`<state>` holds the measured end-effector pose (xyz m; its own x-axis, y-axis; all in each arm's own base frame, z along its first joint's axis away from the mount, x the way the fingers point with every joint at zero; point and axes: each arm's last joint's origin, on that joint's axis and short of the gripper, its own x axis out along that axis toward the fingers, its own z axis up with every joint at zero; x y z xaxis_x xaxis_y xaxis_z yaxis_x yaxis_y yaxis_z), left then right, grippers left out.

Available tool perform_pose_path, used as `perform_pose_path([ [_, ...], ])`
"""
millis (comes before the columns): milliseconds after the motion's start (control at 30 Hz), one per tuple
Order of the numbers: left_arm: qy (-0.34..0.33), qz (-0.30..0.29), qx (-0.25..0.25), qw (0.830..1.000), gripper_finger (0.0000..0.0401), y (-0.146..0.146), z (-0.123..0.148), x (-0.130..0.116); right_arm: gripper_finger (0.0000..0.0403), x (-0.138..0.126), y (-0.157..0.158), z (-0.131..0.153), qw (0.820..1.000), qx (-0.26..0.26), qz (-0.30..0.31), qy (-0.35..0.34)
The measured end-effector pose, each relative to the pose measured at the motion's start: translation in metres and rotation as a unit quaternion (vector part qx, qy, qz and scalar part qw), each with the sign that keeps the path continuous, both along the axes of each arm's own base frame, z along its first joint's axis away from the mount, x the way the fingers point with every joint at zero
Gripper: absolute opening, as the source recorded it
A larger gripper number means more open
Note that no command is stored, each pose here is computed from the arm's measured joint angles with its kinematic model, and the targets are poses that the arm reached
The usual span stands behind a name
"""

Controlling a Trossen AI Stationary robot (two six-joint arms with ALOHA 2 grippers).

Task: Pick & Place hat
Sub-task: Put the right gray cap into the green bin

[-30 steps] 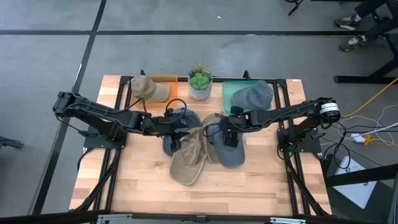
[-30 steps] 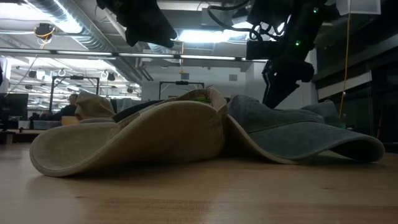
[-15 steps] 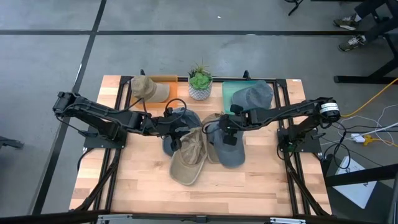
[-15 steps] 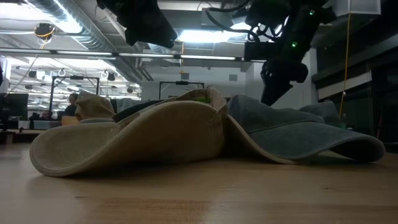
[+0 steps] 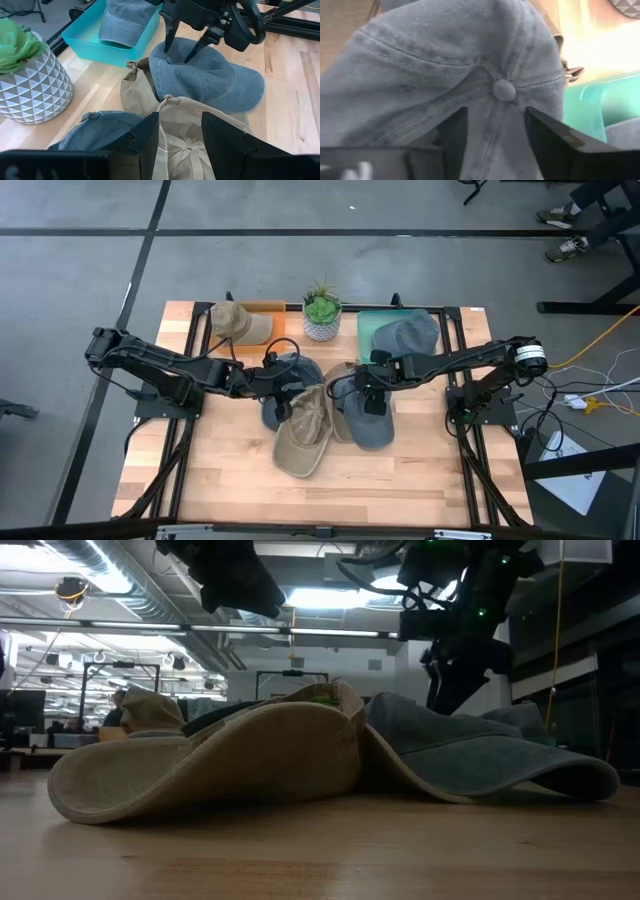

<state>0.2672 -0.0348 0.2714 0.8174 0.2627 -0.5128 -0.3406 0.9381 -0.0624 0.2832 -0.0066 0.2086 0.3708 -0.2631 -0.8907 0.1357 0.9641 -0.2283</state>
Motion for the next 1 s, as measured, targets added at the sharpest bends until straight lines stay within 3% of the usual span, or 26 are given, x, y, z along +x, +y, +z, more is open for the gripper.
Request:
perform_pose_path([
  [200,-0.001,0.008,0.005,1.0,0.0143,0.001,0.0,0.0,0.0294,0.002,0.0,-0.002,1.0,-0.002,0.003,0.001],
  [400,-0.001,0.011,0.006,1.0,0.0143,0.001,0.0,0.0,0.03,0.013,0.0,-0.027,0.999,-0.005,0.013,0.038],
  [633,-0.001,0.01,0.006,1.0,0.0143,0.001,0.0,0.0,0.0217,0.02,0.0,-0.047,0.997,-0.008,0.023,0.069],
  [900,-0.002,0.014,0.008,1.0,0.0143,0.001,0.0,0.0,0.0028,0.02,0.0,-0.047,0.998,-0.003,0.015,0.068],
  [1000,-0.002,0.018,0.012,1.0,0.0143,0.001,0.0,0.0,0.0014,0.019,0.0,-0.047,0.998,0.0,0.01,0.069],
])
